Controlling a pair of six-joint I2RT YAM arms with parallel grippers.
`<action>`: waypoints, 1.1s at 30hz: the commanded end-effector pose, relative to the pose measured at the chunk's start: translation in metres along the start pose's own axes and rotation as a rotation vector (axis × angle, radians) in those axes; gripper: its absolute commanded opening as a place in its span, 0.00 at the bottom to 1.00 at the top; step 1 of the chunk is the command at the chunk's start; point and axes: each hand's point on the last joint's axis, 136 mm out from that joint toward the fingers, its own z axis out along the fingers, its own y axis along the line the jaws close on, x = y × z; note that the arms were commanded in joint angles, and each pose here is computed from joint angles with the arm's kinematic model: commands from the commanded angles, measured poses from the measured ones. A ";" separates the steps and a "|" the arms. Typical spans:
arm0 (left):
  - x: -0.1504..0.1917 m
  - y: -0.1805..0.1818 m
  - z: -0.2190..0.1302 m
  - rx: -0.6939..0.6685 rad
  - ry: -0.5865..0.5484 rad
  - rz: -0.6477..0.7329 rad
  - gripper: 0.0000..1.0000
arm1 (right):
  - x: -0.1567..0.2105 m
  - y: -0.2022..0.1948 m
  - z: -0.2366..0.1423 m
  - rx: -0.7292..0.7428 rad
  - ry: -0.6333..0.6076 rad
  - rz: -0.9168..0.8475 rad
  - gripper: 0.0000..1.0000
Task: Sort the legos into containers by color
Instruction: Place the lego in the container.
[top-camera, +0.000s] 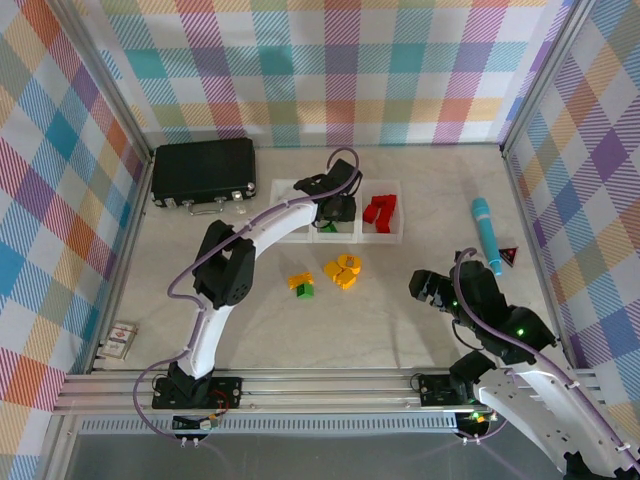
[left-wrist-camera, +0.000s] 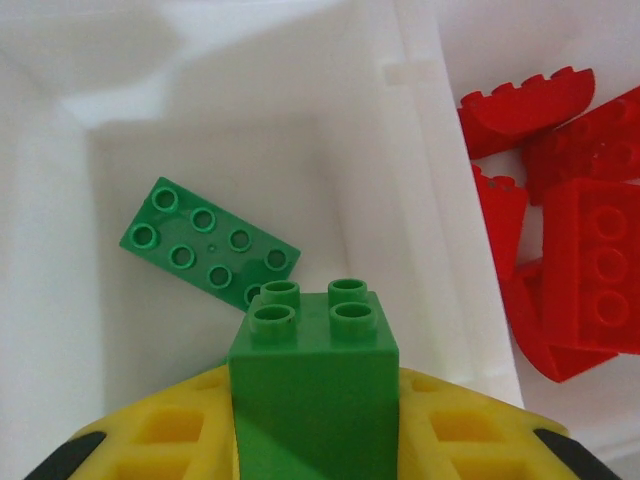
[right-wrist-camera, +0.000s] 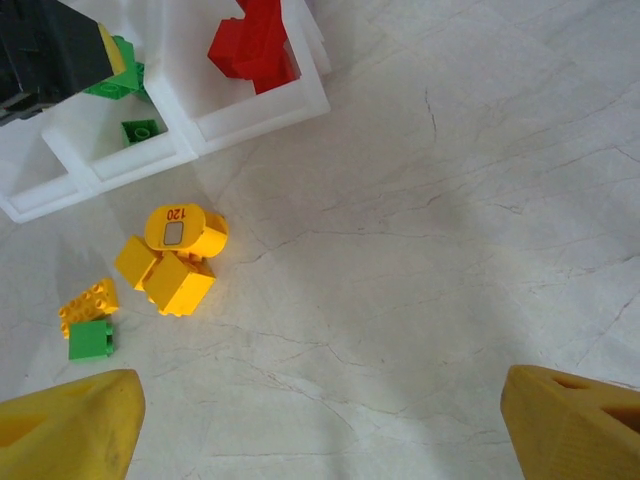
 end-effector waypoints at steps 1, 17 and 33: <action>-0.024 0.001 0.001 0.022 -0.058 -0.019 0.32 | -0.004 -0.003 -0.009 0.009 -0.017 0.008 0.92; -0.045 0.003 0.004 0.097 -0.099 -0.032 0.62 | 0.006 -0.014 -0.021 0.008 -0.004 0.038 0.92; -0.029 0.024 -0.135 0.192 -0.265 0.009 0.86 | 0.017 0.009 0.004 -0.054 0.088 0.013 0.92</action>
